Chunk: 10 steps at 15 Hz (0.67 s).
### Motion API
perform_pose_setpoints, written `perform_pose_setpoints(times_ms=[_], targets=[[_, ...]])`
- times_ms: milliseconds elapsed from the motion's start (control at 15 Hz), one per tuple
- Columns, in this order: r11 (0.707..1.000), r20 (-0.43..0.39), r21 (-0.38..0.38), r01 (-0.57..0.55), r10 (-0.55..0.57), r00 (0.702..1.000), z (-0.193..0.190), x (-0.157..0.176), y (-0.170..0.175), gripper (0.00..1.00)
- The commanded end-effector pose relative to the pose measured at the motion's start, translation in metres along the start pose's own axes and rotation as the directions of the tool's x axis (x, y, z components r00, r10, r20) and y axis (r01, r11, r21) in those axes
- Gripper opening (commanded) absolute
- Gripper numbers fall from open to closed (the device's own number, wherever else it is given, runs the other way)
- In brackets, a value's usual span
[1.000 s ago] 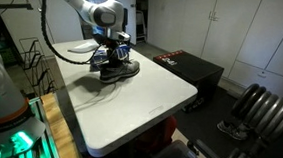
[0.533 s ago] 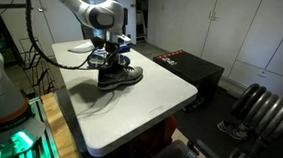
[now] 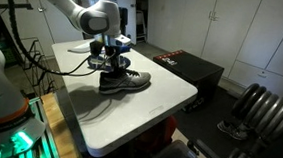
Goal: Remove the top shoe on the stacked shoes and put it on the left, pick up the shoe on the right and put it on top of the shoe on the left
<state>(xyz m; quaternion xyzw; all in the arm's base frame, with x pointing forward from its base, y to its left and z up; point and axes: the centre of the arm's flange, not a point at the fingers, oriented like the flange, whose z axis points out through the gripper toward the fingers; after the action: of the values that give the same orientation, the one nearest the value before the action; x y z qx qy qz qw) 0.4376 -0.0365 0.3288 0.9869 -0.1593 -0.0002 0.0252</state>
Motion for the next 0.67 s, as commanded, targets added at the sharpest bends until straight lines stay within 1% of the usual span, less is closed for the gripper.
perform_pose_setpoints(times_ms=[0,67,133,200,267,333,400,467,600], targets=[[1.0,-0.078,-0.01,-0.003,0.002,0.997,0.001,-0.007,0.018,0.34],[1.0,-0.089,-0.004,0.003,-0.004,0.996,-0.002,-0.006,0.016,0.33],[1.0,-0.105,-0.006,0.005,-0.006,0.994,-0.009,-0.005,0.014,0.36],[1.0,-0.114,-0.005,0.011,-0.011,0.993,-0.016,-0.006,0.011,0.42],[1.0,-0.111,-0.015,0.027,-0.028,0.993,-0.032,-0.01,0.006,0.51],[0.999,-0.112,-0.009,0.044,-0.045,0.993,-0.044,-0.013,0.002,0.58],[0.998,-0.12,-0.029,0.055,-0.058,0.991,-0.062,-0.02,-0.004,0.65],[0.997,-0.133,-0.032,0.068,-0.072,0.989,-0.077,-0.025,-0.011,0.73],[0.994,-0.151,-0.006,0.112,-0.112,0.982,-0.114,-0.034,-0.037,0.88]])
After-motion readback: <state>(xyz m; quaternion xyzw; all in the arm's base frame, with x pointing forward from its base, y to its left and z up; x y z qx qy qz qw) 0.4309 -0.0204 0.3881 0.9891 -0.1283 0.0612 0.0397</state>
